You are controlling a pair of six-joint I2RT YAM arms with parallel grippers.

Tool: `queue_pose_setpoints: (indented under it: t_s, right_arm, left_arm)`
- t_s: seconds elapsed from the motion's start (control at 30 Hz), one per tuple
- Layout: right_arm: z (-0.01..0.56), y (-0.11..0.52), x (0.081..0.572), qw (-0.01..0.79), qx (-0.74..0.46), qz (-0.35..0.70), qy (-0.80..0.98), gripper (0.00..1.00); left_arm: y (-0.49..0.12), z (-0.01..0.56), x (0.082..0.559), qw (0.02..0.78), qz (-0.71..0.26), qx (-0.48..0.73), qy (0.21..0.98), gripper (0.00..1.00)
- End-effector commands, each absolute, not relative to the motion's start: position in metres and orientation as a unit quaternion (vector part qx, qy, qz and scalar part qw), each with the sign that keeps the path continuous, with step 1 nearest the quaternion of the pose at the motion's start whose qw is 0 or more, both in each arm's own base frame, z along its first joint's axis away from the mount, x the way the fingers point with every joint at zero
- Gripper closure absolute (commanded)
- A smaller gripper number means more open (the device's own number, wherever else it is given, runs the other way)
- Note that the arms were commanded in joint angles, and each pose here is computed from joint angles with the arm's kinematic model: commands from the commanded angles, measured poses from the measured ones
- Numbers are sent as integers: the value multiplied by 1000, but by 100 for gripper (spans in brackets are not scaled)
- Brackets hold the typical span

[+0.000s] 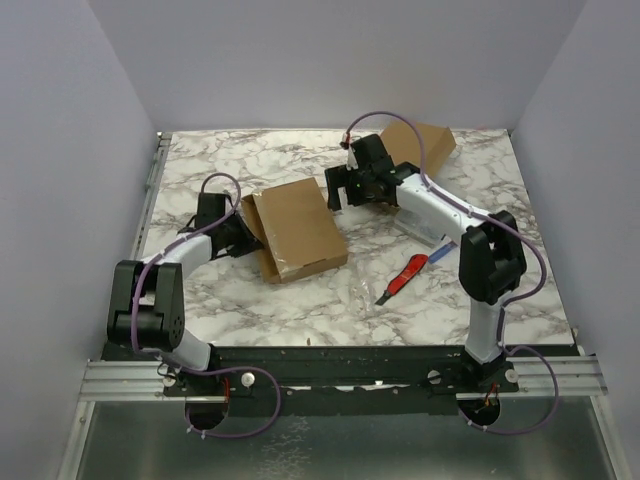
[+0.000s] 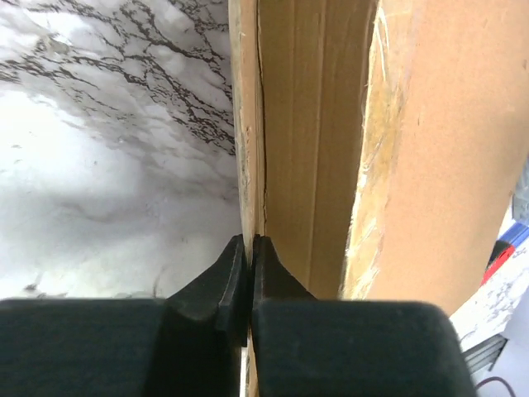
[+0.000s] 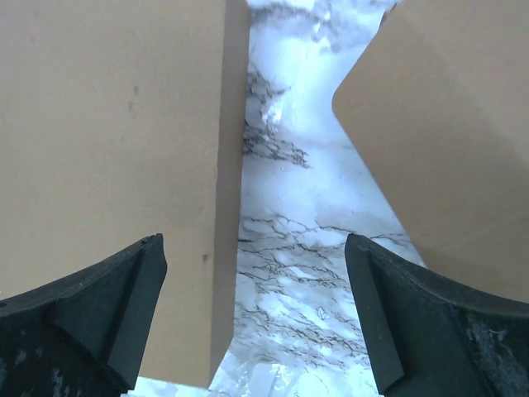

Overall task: Unpack the express box
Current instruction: Open the express box at the center of the board.

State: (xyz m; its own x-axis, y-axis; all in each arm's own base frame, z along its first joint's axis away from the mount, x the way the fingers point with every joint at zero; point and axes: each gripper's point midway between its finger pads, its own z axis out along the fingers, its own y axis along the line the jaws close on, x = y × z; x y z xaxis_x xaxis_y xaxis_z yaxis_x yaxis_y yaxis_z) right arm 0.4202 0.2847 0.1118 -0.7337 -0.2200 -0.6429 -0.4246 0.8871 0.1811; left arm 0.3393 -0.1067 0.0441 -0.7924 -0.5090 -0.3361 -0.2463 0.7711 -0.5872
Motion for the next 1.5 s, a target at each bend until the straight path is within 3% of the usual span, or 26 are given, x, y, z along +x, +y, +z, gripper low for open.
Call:
queue_pose_setpoints:
  t_s: [0.0,0.17,0.5,0.93,1.13,1.27,1.47]
  right_arm:
    - [164,287,417,354,-164,154,908,0]
    - [205,331,393,400,-148,155,891,0]
    - [306,439,318,475,-191,316,799,1]
    - [243,456,338,439,-173,264,841,1]
    - [188,402,370,391,-125,255,875,1]
    - [147,345,389,380,-104,141,908,1]
    - [176,332,375,401,-130,153,894,1]
  left_arm:
    - [-87,94,345,299,-214,-158,917,100]
    - [-70,145,337,307,-164,-141,927,100]
    - [-65,226,332,336,-155,-125,921,100]
    - [-80,289,328,385,-196,-58,900,100]
    - [-67,323,331,429,-158,-31,889,100]
    - [-65,342,336,452,-144,-16,880,100]
    - [-85,350,341,454,-149,25,878,100]
